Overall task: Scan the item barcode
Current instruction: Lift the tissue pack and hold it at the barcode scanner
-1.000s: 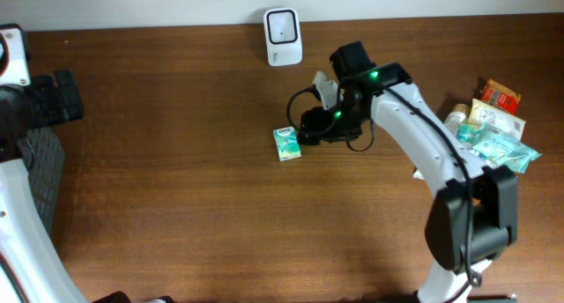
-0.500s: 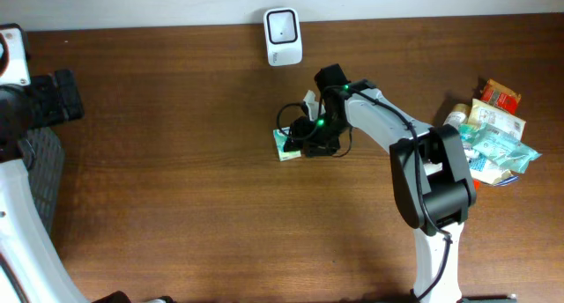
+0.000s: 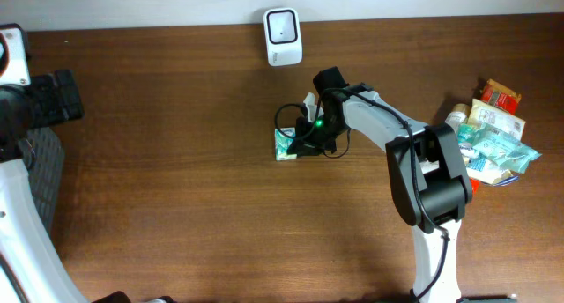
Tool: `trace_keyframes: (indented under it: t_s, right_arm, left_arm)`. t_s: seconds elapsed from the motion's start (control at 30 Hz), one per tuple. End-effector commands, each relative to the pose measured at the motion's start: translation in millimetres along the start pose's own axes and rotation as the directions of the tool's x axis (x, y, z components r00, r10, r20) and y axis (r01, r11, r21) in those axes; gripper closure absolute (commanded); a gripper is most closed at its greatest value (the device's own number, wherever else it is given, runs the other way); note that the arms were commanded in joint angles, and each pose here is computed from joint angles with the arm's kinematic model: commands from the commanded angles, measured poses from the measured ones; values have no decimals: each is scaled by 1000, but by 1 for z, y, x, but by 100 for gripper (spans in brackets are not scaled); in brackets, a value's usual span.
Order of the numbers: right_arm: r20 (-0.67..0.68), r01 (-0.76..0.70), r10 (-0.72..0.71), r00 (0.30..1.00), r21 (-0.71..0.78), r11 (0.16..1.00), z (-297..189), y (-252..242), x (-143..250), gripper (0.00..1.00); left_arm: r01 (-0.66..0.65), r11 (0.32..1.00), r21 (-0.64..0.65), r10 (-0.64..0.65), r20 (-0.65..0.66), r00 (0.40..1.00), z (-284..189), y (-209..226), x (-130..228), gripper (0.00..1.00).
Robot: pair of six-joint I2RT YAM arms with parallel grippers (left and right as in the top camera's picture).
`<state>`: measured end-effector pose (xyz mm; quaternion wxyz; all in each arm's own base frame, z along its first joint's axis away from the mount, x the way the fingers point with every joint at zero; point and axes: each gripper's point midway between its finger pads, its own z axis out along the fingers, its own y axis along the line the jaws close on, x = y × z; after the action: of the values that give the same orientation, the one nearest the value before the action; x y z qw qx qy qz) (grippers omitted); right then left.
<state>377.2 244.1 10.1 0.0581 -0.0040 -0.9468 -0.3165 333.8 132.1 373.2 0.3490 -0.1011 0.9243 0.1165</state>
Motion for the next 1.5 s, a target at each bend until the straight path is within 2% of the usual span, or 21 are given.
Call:
trace_keyframes:
  t_s: [0.0, 0.07, 0.1, 0.13, 0.27, 0.37, 0.5, 0.63, 0.8, 1.07, 1.1, 1.17, 1.2, 1.33, 1.47]
  right_arm:
    - [-46, -44, 45, 998, 11, 999, 9, -11, 9, 96]
    - [-62, 35, -43, 997, -135, 990, -6, 16, 13, 96]
    - [-58, 102, -123, 991, -282, 954, -23, 42, 17, 96]
    - [-21, 184, -214, 977, -434, 882, -49, 69, 22, 96]
    - [86, 281, -292, 953, -612, 739, -109, 102, 28, 96]
    - [178, 352, -341, 923, -750, 560, -161, 128, 40, 96]
    - [200, 357, -325, 924, -756, 549, -184, 131, 45, 96]
    - [276, 406, -308, 910, -734, 545, -230, 136, 58, 96]
    - [455, 581, -361, 814, -643, 499, -287, 146, 85, 96]
    - [497, 644, -410, 765, -610, 463, -287, 154, 87, 96]
    - [483, 636, -414, 772, -607, 476, -283, 157, 86, 96]
    - [450, 598, -395, 801, -574, 558, -272, 170, 69, 96]
    - [470, 618, -403, 786, -556, 556, -272, 180, 63, 96]
    - [551, 704, -438, 710, -548, 451, -301, 225, 50, 96]
    - [553, 655, -359, 752, -562, 505, -311, 228, 34, 96]
  left_arm:
    - [-8, 1000, 6, 8, 1, 1000, 0, 0, 0, 1]
    - [-8, 1000, 6, 8, 1, 1000, 0, 0, 0, 1]
    - [-8, 1000, 6, 8, 1, 1000, 0, 0, 0, 1]
    - [-8, 1000, 6, 8, 1, 1000, 0, 0, 0, 1]
    - [-8, 1000, 6, 8, 1, 1000, 0, 0, 0, 1]
    - [-8, 1000, 6, 8, 1, 1000, 0, 0, 0, 1]
    - [-8, 1000, 6, 8, 1, 1000, 0, 0, 0, 1]
    - [-8, 1000, 6, 8, 1, 1000, 0, 0, 0, 1]
    - [-8, 1000, 6, 8, 1, 1000, 0, 0, 0, 1]
    - [-8, 1000, 6, 8, 1, 1000, 0, 0, 0, 1]
    - [-8, 1000, 6, 8, 1, 1000, 0, 0, 0, 1]
    - [-8, 1000, 6, 8, 1, 1000, 0, 0, 0, 1]
    - [-8, 1000, 6, 8, 1, 1000, 0, 0, 0, 1]
    - [-8, 1000, 6, 8, 1, 1000, 0, 0, 0, 1]
    - [-8, 1000, 6, 8, 1, 1000, 0, 0, 0, 1]
